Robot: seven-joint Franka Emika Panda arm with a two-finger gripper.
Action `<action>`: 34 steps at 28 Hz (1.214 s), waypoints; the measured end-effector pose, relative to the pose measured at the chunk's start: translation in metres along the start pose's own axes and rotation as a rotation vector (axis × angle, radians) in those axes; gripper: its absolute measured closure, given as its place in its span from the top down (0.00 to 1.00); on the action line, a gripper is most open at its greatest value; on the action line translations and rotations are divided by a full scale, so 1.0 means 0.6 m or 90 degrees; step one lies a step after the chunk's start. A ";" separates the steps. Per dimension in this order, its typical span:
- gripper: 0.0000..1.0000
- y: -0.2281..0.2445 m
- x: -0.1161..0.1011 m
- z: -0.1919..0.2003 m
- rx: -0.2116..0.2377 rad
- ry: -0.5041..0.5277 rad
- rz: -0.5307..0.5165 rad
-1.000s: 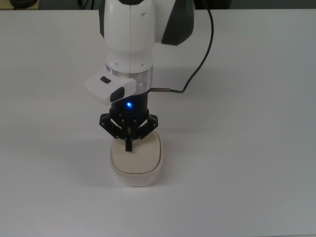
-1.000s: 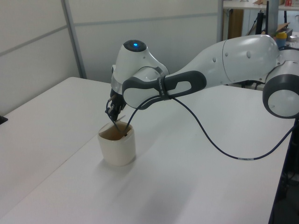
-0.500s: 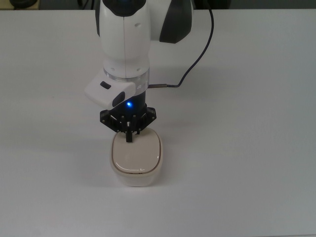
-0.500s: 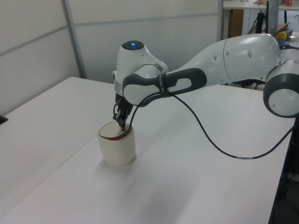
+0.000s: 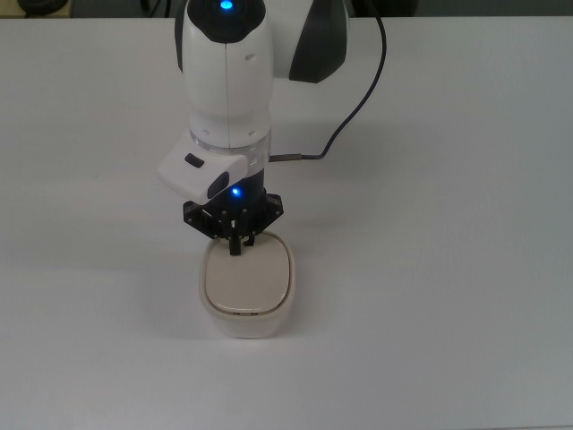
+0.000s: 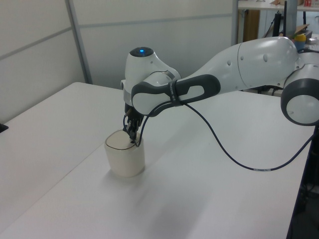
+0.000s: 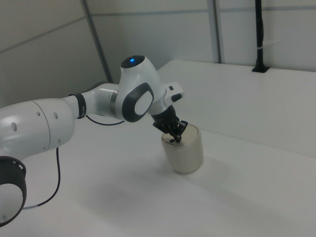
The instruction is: Close the trash can
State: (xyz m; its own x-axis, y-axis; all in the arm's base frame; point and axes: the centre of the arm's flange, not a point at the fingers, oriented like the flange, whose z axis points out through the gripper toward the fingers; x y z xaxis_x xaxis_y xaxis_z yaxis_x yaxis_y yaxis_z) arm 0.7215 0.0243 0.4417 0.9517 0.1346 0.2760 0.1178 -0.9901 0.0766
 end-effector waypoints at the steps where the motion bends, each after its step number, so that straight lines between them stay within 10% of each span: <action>1: 0.01 0.000 0.000 0.000 0.000 0.000 0.000; 24: 0.01 0.002 -0.001 -0.007 0.009 0.004 -0.001; 34: 0.39 0.025 -0.008 -0.111 0.047 0.008 0.044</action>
State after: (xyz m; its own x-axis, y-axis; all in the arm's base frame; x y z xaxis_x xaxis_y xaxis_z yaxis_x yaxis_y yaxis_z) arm 0.6995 0.0117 0.5053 0.9548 0.0657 0.2899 0.0730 -0.9972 -0.0142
